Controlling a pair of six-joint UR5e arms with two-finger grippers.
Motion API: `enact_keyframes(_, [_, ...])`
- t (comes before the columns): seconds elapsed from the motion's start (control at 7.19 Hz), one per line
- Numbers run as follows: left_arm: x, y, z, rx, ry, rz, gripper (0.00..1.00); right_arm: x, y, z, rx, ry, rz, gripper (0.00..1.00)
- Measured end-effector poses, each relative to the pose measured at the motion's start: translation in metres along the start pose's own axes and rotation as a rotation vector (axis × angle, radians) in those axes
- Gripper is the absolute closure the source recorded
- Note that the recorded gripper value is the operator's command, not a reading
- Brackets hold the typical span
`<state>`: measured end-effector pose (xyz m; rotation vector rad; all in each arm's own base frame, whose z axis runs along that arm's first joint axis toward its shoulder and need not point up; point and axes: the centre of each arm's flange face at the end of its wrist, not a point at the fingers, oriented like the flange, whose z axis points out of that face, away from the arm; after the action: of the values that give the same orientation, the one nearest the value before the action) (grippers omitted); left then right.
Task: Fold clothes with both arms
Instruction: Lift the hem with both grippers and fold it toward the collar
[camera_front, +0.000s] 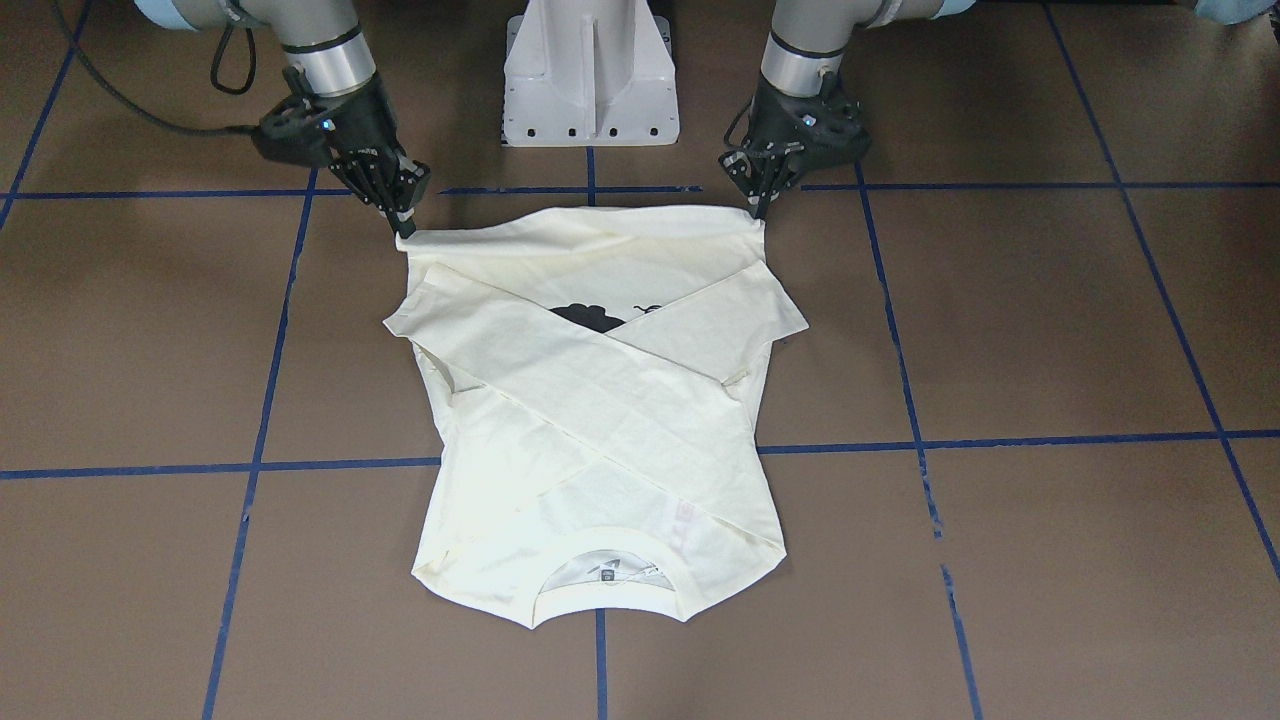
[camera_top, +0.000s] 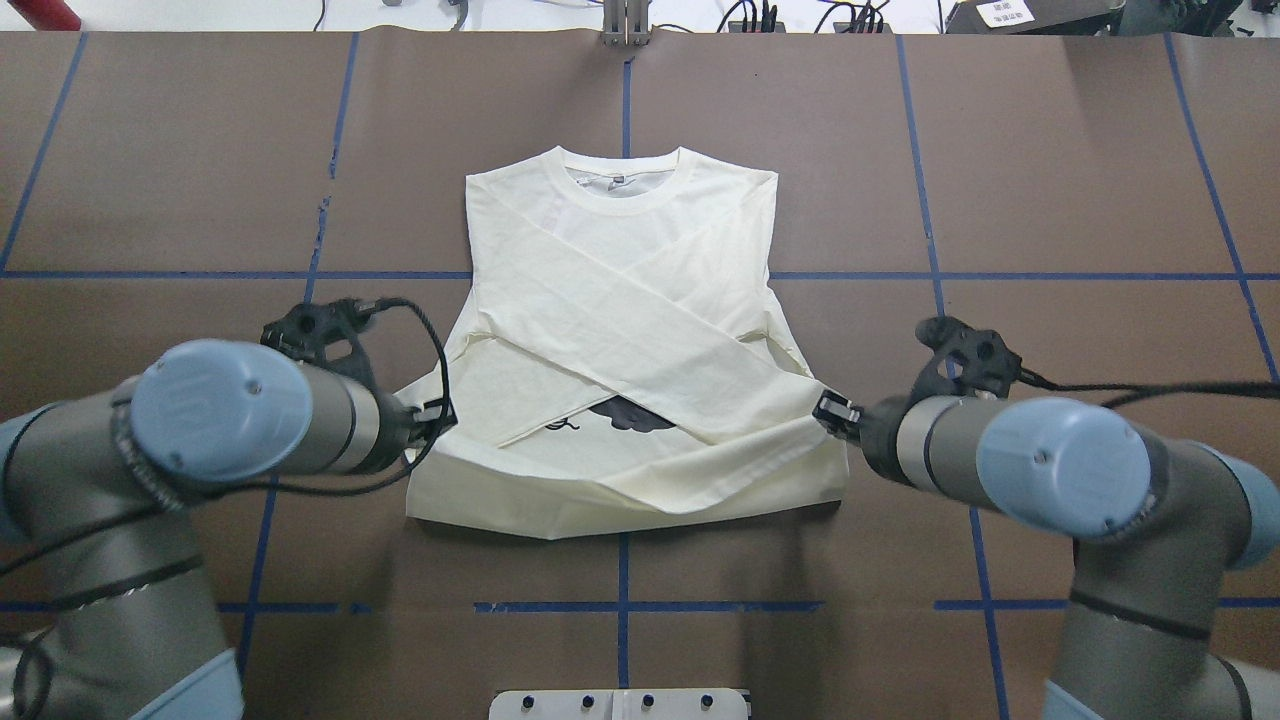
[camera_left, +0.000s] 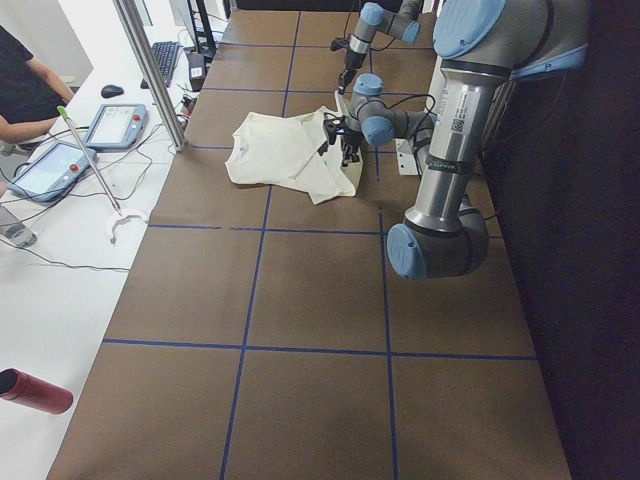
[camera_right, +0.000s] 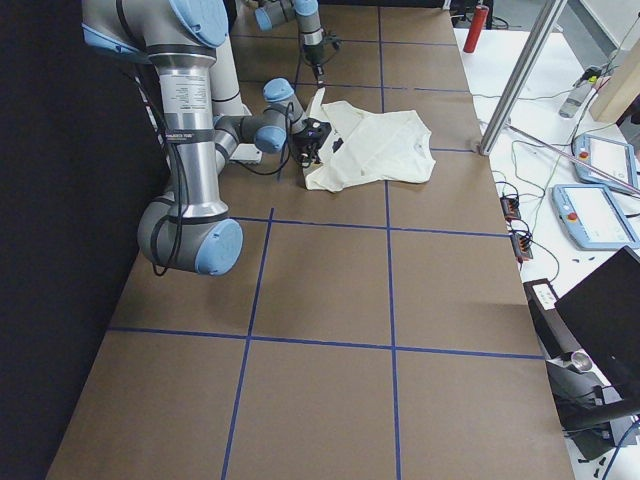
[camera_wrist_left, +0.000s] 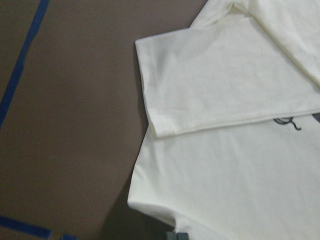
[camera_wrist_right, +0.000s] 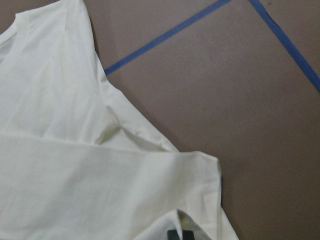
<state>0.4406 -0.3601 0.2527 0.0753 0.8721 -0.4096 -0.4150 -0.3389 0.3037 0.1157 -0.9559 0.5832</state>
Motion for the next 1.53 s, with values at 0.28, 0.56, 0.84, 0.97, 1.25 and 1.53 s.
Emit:
enact_keyframes(0.28, [0.026,-0.097,0.025,0.099,0.006,-0.006,1.0,-0.049,-0.073,0.048,0.046,0.034,0.003,1.0])
enact_keyframes(0.56, [0.011,-0.171,0.056,0.173,0.024,0.001,1.0,-0.071,-0.133,0.089,0.101,0.098,-0.003,1.0])
enact_keyframes(0.84, [-0.012,-0.209,0.095,0.207,0.027,0.007,1.0,-0.09,-0.175,0.124,0.123,0.142,-0.007,1.0])
enact_keyframes(0.97, [-0.016,-0.218,0.106,0.214,0.031,0.006,1.0,-0.107,-0.184,0.137,0.124,0.152,-0.003,1.0])
enact_keyframes(1.25, [-0.017,-0.226,0.121,0.217,0.025,0.0,1.0,-0.128,-0.194,0.151,0.125,0.153,-0.001,1.0])
enact_keyframes(1.53, [-0.022,-0.23,0.133,0.219,0.021,0.001,1.0,-0.151,-0.218,0.153,0.142,0.143,0.004,1.0])
